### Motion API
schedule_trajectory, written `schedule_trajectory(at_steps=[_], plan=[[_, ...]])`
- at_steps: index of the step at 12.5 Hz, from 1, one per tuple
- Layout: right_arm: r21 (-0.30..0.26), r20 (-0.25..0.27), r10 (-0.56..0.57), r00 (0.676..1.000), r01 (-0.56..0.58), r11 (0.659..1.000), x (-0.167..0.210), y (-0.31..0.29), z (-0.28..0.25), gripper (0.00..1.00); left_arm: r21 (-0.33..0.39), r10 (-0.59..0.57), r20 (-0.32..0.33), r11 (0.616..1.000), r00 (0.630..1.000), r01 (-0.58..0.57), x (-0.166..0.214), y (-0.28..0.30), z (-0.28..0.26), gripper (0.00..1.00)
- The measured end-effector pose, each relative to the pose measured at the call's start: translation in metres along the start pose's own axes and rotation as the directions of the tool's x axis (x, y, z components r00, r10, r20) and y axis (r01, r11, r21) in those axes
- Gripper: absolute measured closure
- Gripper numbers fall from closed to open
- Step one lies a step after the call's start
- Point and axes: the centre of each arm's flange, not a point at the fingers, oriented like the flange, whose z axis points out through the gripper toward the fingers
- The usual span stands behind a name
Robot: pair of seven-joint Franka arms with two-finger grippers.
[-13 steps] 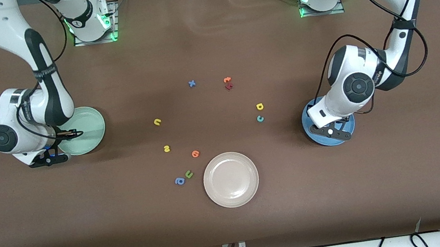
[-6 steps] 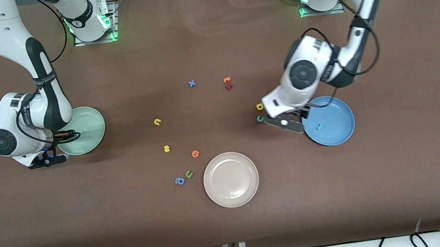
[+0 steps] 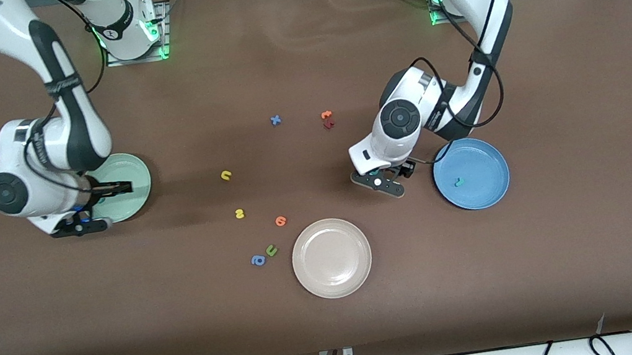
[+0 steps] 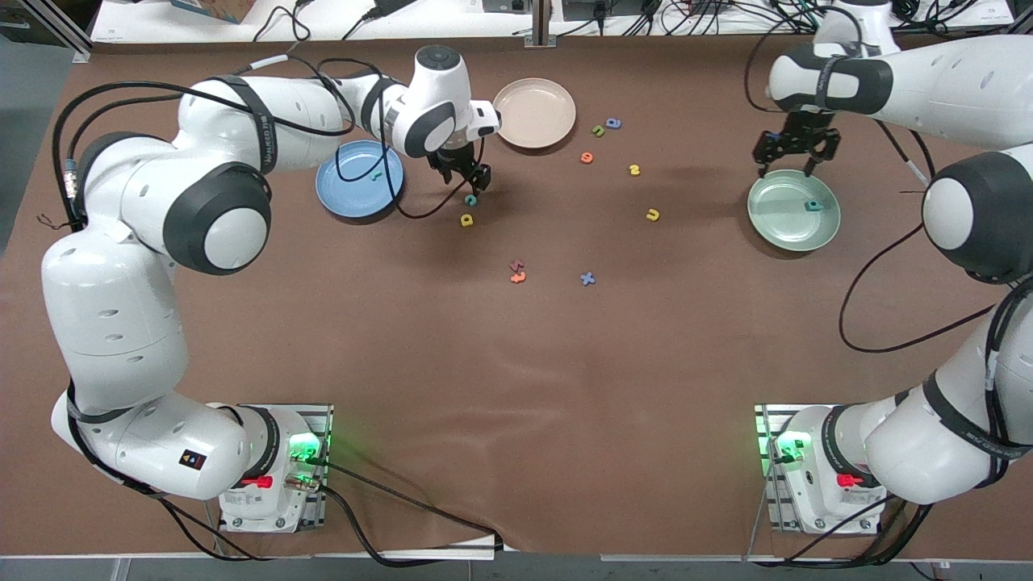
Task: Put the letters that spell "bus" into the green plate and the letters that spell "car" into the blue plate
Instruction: 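Grasp the teal c with the left gripper while the right grasps yellow s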
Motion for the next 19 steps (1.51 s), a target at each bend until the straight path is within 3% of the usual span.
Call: schedule_trajectory(at_steps=[1,6,11,14,17,18,19], plan=[[0.008,-0.006,0.038,0.999,-0.038,0.999,-0.005,-0.034,-0.003,0.0,-0.002,0.009,0.004,1.0,1.0,-0.009,0.0,0.006,0.008,0.33],[0.071,-0.082,0.199,0.977,-0.193,0.979,-0.025,-0.17,0.018,0.0,-0.001,0.034,0.014,0.999,0.999,-0.034,-0.003,0.023,0.015,0.33],[0.079,-0.137,0.087,0.987,-0.077,0.994,-0.031,-0.227,0.072,0.0,0.002,0.027,0.03,1.0,0.999,-0.027,-0.004,0.018,0.025,0.45],[0.063,-0.13,0.031,0.991,-0.023,0.998,-0.03,-0.224,0.081,0.02,0.004,0.023,0.025,1.0,0.999,-0.023,-0.003,0.015,0.023,0.73],[0.058,-0.122,0.031,0.992,-0.024,0.998,-0.03,-0.223,0.086,0.15,0.005,0.021,0.024,1.0,0.999,-0.021,-0.002,0.013,0.021,0.73],[0.055,-0.118,0.031,0.993,-0.025,0.998,-0.03,-0.223,0.088,0.3,0.008,0.014,0.027,1.0,1.0,-0.015,0.0,0.009,0.016,0.73],[0.052,-0.113,0.031,0.993,-0.025,0.998,-0.031,-0.223,0.092,0.38,0.015,-0.001,0.036,1.0,0.999,0.0,0.002,-0.001,0.004,0.73]])
